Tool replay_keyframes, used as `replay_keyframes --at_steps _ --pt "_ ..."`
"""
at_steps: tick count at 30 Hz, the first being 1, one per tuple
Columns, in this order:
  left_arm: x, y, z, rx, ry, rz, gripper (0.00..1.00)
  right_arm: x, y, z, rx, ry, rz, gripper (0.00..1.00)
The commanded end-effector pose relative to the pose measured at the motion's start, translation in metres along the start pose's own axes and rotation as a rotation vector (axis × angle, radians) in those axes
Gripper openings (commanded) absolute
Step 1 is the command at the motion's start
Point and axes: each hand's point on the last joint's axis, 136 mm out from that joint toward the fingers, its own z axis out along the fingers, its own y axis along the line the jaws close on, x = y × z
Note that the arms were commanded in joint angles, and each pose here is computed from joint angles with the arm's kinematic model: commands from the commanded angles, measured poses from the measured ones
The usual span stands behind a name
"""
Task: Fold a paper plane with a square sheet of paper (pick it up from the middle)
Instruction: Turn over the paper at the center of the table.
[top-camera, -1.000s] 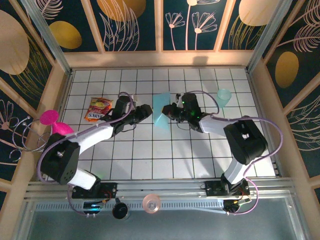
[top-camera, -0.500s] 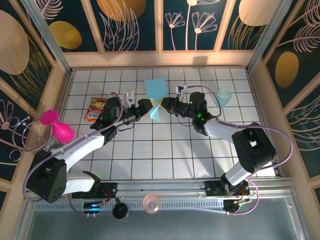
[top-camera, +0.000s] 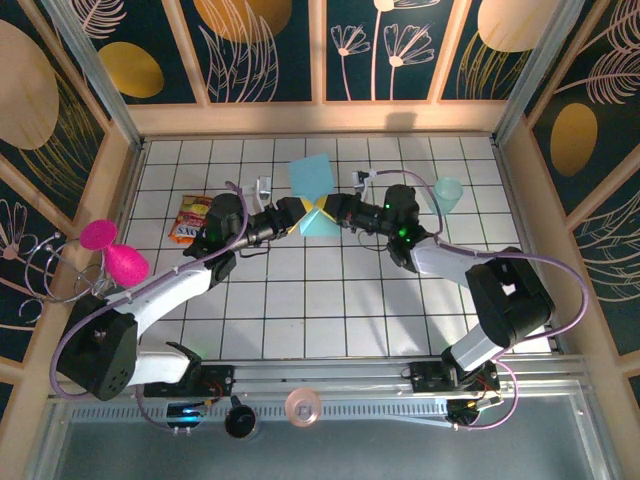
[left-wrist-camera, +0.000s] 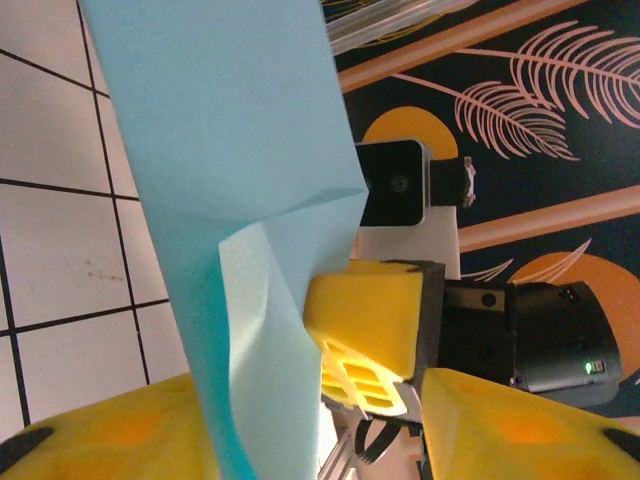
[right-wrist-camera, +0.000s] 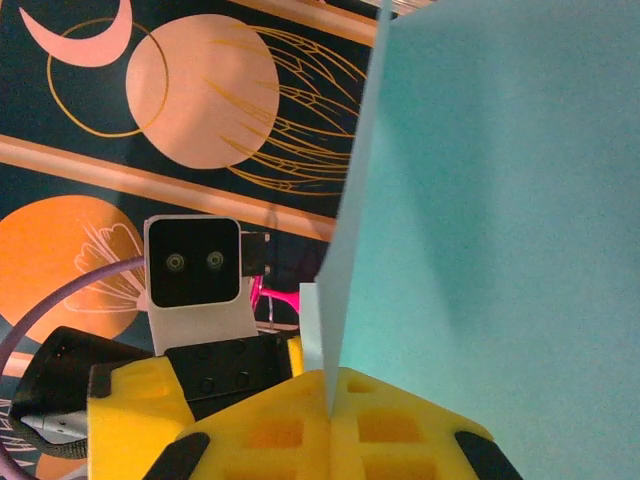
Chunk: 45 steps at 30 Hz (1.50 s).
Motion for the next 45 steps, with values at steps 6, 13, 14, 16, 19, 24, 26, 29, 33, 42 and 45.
replay_keyframes --at_steps 6,13,14,16,19,24,26,29,33,42,45 --pt "-0.012 -0.019 0.004 0.027 0.002 0.101 0.41 -0.007 0.017 -0.010 -0.044 -0.024 -0.057 0.06" --pt "-0.016 -0.011 0.010 0.007 -0.005 0.091 0.33 -0.011 0.018 -0.011 -0.040 -0.021 -0.074 0.07" --pt "-0.017 -0.009 0.011 0.003 -0.007 0.087 0.34 -0.011 0.018 -0.012 -0.038 -0.022 -0.076 0.07" --pt "-0.016 -0.004 0.013 -0.008 -0.007 0.069 0.37 -0.011 0.015 -0.013 -0.031 -0.018 -0.075 0.07" --pt "-0.017 0.001 0.014 -0.023 -0.010 0.051 0.38 -0.012 0.015 -0.015 -0.032 -0.020 -0.078 0.07" --pt "-0.018 0.005 0.019 -0.034 -0.003 0.041 0.36 -0.014 0.016 -0.015 -0.034 -0.016 -0.084 0.07" --pt "-0.019 0.005 0.020 -0.035 0.000 0.044 0.33 -0.014 0.015 -0.014 -0.033 -0.013 -0.087 0.07" --pt "-0.020 0.003 0.022 -0.029 0.004 0.050 0.28 -0.015 0.013 -0.013 -0.029 -0.015 -0.081 0.07" --pt "-0.023 -0.002 0.022 -0.016 0.007 0.067 0.19 -0.016 0.008 -0.014 -0.005 -0.026 -0.075 0.12" --pt "-0.029 0.012 0.021 -0.111 0.029 0.165 0.08 -0.038 -0.024 -0.027 0.216 -0.140 -0.076 0.45" --pt "-0.032 0.034 0.020 -0.241 0.043 0.226 0.07 -0.054 -0.039 -0.044 0.361 -0.234 -0.078 0.53"
